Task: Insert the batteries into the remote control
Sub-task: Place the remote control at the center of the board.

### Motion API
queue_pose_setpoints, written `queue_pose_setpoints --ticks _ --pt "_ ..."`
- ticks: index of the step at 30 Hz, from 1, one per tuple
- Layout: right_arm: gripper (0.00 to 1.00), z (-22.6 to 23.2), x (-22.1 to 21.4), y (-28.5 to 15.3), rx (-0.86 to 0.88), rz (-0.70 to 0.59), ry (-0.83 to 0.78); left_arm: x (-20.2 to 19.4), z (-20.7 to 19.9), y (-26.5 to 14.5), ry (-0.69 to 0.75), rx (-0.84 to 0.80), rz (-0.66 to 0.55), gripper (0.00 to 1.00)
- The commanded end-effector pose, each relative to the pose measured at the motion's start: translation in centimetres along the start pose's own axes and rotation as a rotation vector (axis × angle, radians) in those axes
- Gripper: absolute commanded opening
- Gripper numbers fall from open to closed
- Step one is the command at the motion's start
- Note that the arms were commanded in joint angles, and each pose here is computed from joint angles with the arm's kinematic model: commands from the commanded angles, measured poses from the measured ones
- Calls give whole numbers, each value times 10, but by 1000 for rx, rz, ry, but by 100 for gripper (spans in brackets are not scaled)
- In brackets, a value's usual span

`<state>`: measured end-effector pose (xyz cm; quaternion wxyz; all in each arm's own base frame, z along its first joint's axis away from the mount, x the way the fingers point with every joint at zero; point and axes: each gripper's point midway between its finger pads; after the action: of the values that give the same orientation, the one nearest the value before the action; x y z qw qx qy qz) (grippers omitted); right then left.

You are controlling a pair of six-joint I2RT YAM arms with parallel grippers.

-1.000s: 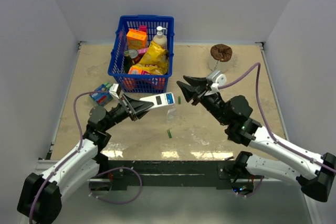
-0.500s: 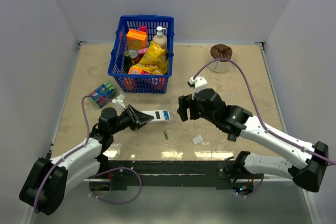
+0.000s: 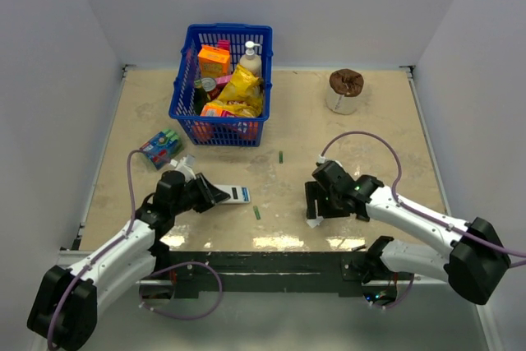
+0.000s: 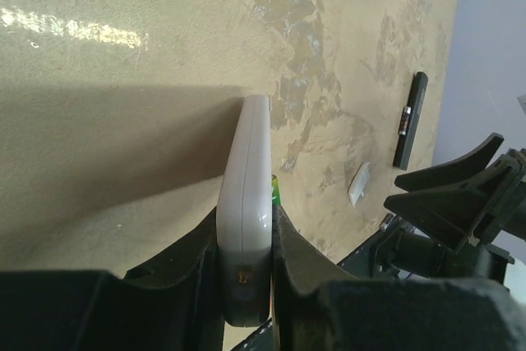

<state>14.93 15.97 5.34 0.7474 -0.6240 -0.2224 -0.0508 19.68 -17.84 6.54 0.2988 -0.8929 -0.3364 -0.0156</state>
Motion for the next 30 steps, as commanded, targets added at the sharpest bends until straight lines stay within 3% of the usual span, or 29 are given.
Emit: queue_pose_setpoints --ticks 1,5,12,16,23,26,30 --pt "71 10 10 2 59 -31 89 -6 25 -1 47 90 16 0" --pt "68 11 13 9 50 -29 134 -13 35 -1 52 102 36 0" --pt "57 13 16 23 25 -18 224 -17 57 -3 47 181 39 33" --pt "48 8 14 29 -14 -16 279 -17 71 -7 48 249 33 45" --pt "45 7 16 34 -32 -18 311 -13 79 -10 61 329 29 61" --pt "42 5 13 38 -46 -8 323 -8 82 -13 54 373 12 79" --pt "38 3 9 44 -64 6 328 -3 84 -19 32 432 -4 91"
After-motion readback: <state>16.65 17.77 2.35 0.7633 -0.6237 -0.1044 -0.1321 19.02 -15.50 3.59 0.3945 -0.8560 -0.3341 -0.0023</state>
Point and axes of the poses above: each gripper's point midway between its finger pads, its own y axis out along the fingers, its own z axis along the line the jaws close on, x = y × z, and after that the axes turned 9 degrees about -y, right-handed
